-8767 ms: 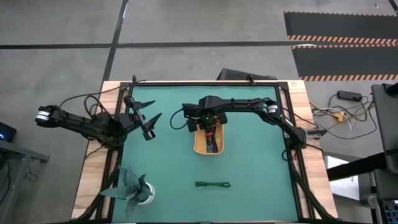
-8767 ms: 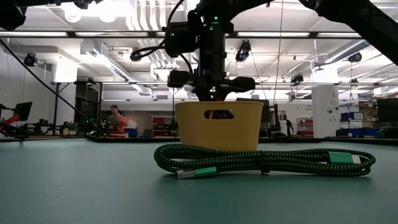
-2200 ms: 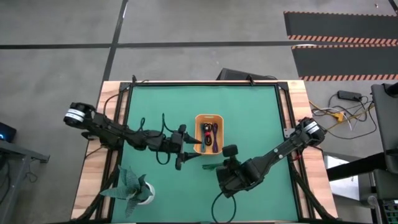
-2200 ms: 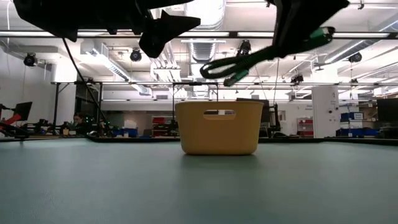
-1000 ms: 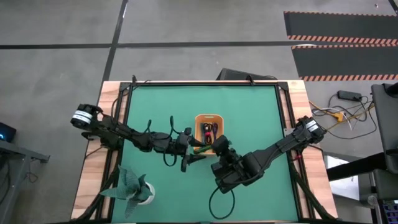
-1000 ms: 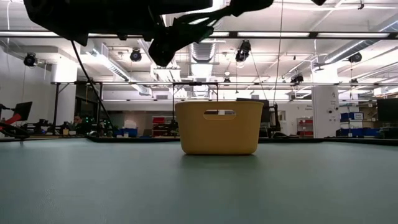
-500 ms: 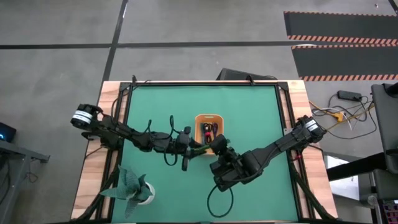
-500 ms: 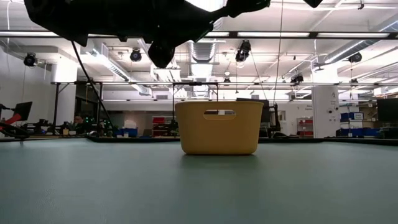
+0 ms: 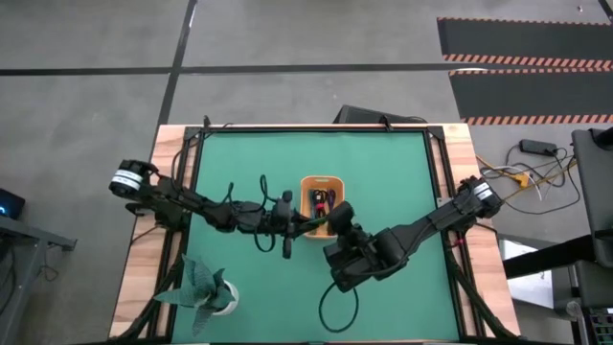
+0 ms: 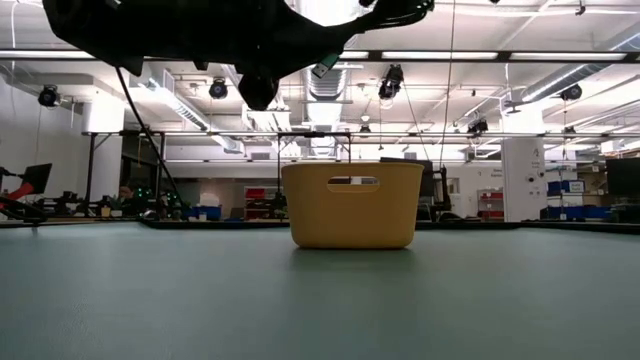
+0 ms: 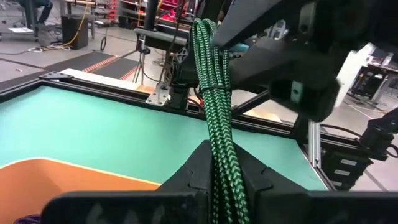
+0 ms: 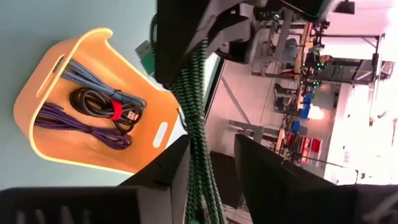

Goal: Pick and place USB-C Cables
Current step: Put the green charger cable into the yellow bin, then return to Home Position

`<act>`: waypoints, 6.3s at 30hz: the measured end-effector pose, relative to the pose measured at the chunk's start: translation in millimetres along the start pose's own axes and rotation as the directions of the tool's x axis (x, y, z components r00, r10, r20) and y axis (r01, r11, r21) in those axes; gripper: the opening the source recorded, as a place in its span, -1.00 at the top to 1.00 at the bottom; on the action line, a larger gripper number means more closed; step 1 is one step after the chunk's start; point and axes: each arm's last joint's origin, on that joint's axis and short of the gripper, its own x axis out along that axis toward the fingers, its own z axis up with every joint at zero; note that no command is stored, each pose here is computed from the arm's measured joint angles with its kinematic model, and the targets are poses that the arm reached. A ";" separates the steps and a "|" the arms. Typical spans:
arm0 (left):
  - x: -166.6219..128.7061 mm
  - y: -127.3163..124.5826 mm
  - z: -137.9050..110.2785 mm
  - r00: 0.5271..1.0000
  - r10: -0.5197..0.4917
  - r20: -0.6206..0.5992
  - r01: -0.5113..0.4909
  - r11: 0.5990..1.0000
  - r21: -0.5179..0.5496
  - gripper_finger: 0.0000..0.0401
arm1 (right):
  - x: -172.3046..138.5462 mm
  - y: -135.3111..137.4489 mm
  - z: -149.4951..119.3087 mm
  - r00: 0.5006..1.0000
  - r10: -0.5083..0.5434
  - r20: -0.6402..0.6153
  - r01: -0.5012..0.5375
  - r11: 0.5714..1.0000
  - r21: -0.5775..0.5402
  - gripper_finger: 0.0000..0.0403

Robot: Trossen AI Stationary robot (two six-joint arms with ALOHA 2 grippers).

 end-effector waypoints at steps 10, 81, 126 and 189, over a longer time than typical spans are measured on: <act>5.5 0.9 8.0 0.999 0.039 -0.035 -0.038 0.998 0.044 0.96 | -28.5 -32.7 -26.8 0.998 -0.023 0.066 0.008 0.975 0.221 0.26; 61.0 -6.1 13.2 0.668 0.617 -0.417 -0.742 0.505 -0.442 0.96 | -36.4 34.0 -206.6 0.640 -0.460 0.616 -0.175 0.693 0.699 0.45; 70.3 2.3 -10.1 0.657 0.602 -0.453 -0.745 0.432 -0.507 0.87 | -34.4 36.6 -205.7 0.653 -0.440 0.617 -0.177 0.703 0.689 0.45; -63.7 -4.3 89.8 0.926 0.237 -0.294 -0.113 0.917 0.383 0.96 | -32.9 53.6 -221.6 0.509 -0.387 0.769 -0.306 0.754 0.582 0.60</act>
